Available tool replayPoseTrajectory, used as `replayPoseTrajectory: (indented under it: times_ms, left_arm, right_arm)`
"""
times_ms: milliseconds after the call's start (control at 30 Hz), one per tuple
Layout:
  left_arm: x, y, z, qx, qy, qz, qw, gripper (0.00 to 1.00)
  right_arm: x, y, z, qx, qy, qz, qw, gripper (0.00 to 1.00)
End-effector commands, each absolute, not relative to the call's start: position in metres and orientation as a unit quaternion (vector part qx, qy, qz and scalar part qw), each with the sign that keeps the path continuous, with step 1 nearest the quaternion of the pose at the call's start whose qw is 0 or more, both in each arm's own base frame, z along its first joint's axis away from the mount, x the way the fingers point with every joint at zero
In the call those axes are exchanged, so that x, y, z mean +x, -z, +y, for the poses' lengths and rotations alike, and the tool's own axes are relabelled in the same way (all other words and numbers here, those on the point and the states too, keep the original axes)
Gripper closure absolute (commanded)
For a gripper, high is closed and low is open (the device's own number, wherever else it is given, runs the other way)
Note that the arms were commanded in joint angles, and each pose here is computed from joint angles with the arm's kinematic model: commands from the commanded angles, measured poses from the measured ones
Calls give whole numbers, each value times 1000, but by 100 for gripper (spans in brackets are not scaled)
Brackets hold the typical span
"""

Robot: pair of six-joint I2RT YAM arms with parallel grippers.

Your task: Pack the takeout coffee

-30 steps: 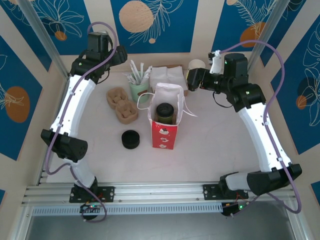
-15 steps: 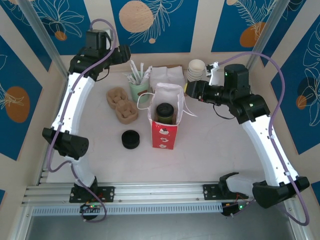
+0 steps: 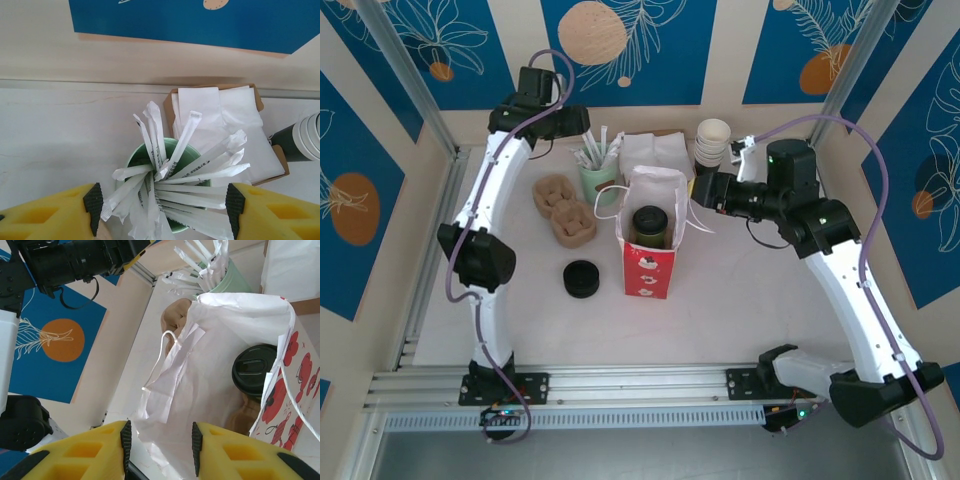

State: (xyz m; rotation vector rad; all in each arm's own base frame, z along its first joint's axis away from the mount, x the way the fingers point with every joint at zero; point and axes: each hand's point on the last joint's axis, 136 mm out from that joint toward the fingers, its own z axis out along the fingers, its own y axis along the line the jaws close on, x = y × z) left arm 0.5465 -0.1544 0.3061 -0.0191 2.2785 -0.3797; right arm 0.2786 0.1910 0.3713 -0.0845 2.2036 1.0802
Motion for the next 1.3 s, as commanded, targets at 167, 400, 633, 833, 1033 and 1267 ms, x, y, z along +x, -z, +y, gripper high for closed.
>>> replayPoseTrajectory:
  times_ms: [167, 400, 633, 833, 1033, 1267]
  left_arm:
    - [570, -291, -160, 12, 159, 901, 404, 41]
    - [577, -271, -169, 22, 166, 906, 389, 45]
    - [577, -257, -174, 35, 157, 912, 377, 51]
    - [576, -254, -181, 47, 152, 913, 376, 56]
    - [576, -249, -188, 57, 145, 914, 374, 60]
    - [572, -243, -197, 69, 132, 918, 368, 67]
  right_arm:
    - [286, -356, 200, -59, -405, 855, 318, 62]
    - [288, -353, 195, -60, -393, 853, 339, 64]
    - [290, -342, 194, -61, -385, 860, 331, 64]
    - [290, -334, 196, -61, -387, 862, 321, 64]
    - [287, -330, 195, -61, -387, 863, 318, 65]
    - [282, -325, 189, -55, -381, 866, 319, 64]
